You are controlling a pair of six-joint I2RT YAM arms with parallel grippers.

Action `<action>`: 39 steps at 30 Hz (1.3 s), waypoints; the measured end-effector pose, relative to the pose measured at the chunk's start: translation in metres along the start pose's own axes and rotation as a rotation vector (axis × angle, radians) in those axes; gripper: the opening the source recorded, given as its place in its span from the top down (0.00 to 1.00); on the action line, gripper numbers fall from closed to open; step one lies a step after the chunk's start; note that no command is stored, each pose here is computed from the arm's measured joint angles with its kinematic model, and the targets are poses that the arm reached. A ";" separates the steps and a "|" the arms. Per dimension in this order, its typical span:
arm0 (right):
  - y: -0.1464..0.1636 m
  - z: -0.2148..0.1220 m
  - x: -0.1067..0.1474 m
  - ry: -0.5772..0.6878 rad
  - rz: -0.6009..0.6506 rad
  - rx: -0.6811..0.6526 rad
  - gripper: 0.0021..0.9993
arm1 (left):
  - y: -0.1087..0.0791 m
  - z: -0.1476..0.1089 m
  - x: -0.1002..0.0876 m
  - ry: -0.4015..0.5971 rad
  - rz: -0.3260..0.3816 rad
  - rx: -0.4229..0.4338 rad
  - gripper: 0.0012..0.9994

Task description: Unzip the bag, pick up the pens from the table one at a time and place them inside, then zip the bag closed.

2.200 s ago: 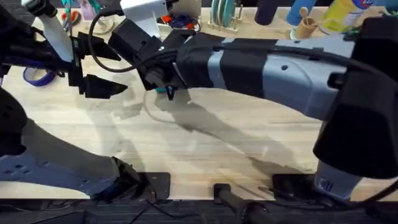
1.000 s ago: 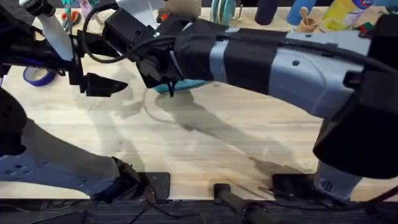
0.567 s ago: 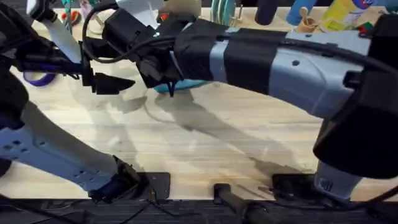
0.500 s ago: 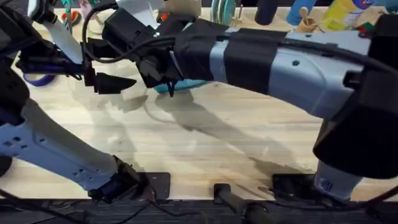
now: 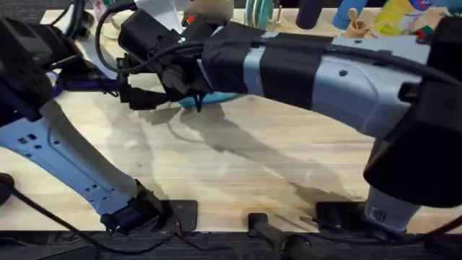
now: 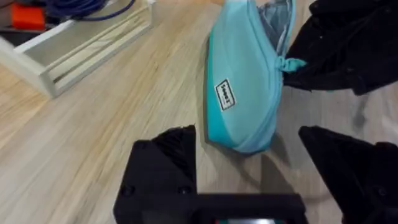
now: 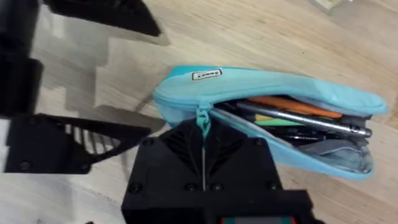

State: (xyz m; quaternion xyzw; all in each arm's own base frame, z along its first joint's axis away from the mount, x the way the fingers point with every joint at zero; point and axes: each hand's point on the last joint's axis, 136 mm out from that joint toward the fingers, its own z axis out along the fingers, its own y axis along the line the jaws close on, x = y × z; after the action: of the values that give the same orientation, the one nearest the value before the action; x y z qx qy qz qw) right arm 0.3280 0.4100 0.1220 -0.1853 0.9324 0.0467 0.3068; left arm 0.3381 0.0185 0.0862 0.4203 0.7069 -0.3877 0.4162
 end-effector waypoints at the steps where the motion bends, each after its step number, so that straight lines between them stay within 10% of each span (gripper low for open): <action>1: 0.000 0.000 0.000 0.000 0.000 0.000 0.97 | 0.000 0.003 0.000 0.000 0.008 0.007 0.00; 13: 0.000 0.000 0.000 -0.001 0.000 0.000 0.97 | -0.002 0.020 -0.009 -0.011 0.044 0.040 0.02; 24: 0.001 0.000 -0.002 -0.007 0.003 -0.004 0.97 | -0.006 0.027 -0.011 -0.007 0.046 0.063 0.95; 39: -0.001 0.000 -0.003 -0.006 -0.111 -0.001 0.97 | -0.006 0.028 -0.011 -0.007 0.046 0.065 0.96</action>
State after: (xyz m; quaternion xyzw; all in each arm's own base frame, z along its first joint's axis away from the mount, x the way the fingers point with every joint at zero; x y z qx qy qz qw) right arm 0.3303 0.4103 0.1234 -0.2367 0.9197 0.0306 0.3118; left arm 0.3431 -0.0115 0.0876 0.4486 0.6826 -0.4021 0.4136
